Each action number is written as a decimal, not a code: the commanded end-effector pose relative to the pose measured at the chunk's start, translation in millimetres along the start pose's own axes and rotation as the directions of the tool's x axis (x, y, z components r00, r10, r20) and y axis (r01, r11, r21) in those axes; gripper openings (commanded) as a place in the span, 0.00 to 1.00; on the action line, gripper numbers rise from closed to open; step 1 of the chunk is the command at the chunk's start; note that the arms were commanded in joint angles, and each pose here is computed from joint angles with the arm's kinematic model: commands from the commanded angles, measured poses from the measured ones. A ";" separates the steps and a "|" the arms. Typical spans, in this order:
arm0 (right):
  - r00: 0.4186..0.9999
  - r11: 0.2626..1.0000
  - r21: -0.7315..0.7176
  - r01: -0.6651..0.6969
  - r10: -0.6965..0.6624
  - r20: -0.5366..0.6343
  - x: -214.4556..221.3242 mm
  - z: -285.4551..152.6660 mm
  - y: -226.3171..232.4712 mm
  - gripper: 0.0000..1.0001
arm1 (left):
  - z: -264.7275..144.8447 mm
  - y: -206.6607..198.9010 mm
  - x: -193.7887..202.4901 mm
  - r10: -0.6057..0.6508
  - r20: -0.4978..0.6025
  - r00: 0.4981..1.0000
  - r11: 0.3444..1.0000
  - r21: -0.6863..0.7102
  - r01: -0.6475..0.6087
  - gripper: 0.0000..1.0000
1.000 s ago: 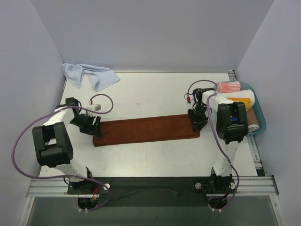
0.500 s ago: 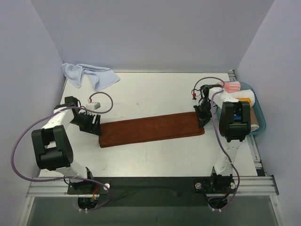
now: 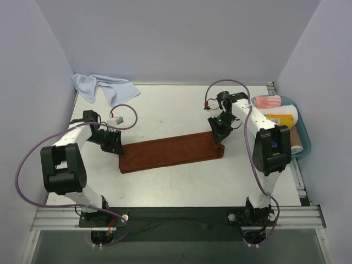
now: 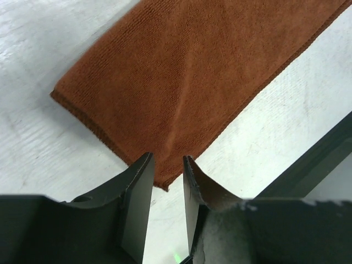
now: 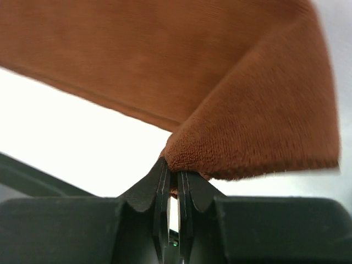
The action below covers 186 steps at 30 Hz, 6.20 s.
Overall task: Roll the towels
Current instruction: Fold the towel
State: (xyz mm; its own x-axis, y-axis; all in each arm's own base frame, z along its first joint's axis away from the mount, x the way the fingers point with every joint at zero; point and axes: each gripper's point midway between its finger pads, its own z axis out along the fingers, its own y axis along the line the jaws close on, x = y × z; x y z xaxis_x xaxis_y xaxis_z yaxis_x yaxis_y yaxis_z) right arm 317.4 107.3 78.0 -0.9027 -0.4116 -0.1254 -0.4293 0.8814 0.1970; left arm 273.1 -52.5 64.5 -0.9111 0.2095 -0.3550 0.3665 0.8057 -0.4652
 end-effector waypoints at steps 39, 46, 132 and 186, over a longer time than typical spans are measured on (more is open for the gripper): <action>0.947 0.905 -0.300 0.303 -0.320 -0.007 -58.8 50.1 215.9 0.00 | 42.5 8.0 -6.1 -0.175 -0.098 0.980 0.981 0.065 0.182 0.38; 0.942 0.898 -0.313 0.310 -0.334 -0.024 -56.7 59.1 226.0 0.00 | 42.8 8.7 -5.6 -0.174 -0.100 0.980 0.982 0.063 0.181 0.38; 0.981 0.917 -0.354 0.185 -0.192 0.017 -58.4 41.7 179.3 0.35 | 12.9 -13.8 -39.8 -0.027 0.082 0.996 0.996 0.083 0.021 0.47; 0.845 0.868 0.032 0.496 -0.491 0.211 -135.3 45.6 217.9 0.00 | 21.3 -3.2 -33.2 -0.043 0.070 0.997 0.995 0.093 0.037 0.47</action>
State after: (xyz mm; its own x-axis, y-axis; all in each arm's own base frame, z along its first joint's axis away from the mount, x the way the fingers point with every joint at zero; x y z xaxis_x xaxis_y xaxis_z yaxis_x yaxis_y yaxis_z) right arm 344.3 362.3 82.3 -0.5397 -0.7432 -0.3953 -0.8249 0.5606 0.0724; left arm 298.4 -73.9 55.8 -0.9274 0.1425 -0.3458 0.3211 0.7776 -0.5406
